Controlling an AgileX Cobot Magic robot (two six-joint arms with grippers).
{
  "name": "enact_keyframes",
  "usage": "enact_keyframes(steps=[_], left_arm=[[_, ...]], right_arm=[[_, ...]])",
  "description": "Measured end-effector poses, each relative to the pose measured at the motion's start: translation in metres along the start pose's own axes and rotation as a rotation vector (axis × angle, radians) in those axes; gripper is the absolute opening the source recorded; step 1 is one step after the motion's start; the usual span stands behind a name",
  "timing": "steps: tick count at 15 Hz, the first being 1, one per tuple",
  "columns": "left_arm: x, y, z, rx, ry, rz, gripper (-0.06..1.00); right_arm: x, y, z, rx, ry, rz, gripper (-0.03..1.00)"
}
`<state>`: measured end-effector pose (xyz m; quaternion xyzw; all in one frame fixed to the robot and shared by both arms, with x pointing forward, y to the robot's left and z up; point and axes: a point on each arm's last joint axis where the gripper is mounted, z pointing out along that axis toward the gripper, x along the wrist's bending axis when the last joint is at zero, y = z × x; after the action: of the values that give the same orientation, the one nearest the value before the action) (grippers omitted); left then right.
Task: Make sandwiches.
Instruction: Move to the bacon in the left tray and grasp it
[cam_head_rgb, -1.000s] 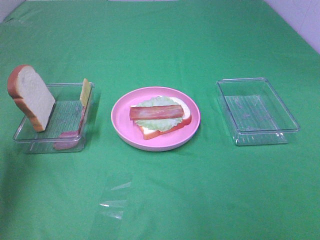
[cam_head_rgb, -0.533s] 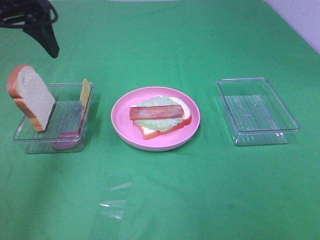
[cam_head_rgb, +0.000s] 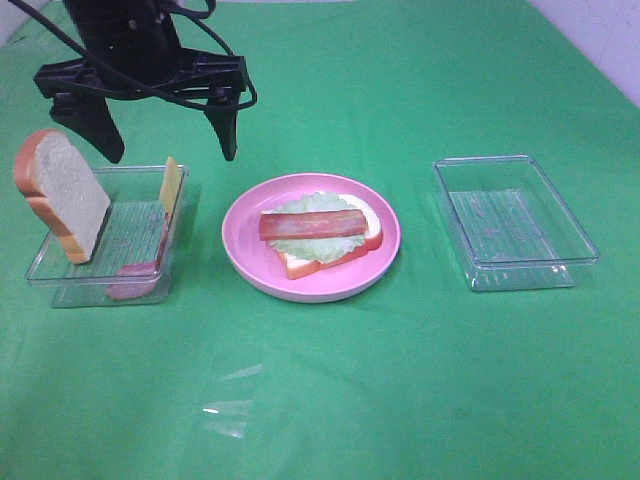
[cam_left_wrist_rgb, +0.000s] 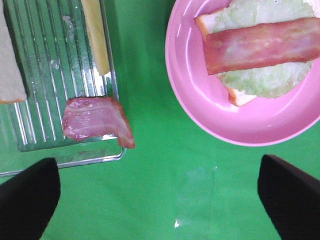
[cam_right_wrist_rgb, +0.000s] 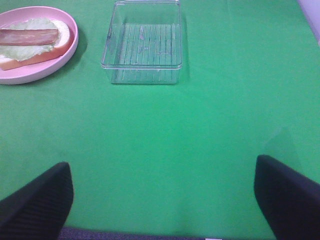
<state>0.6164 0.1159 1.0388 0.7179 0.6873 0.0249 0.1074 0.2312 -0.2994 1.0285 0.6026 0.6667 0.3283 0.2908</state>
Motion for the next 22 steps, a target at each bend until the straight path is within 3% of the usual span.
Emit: enact_keyframes(steps=[7,22], left_arm=[[0.007,0.003,0.03,0.037,0.102,-0.072,0.99],[0.013,-0.001,0.102,0.181,0.199,-0.101,0.99]], right_arm=[[0.0,0.0,0.0,0.0,0.0,0.0,0.96],[0.0,0.0,0.0,0.0,0.0,0.0,0.96]])
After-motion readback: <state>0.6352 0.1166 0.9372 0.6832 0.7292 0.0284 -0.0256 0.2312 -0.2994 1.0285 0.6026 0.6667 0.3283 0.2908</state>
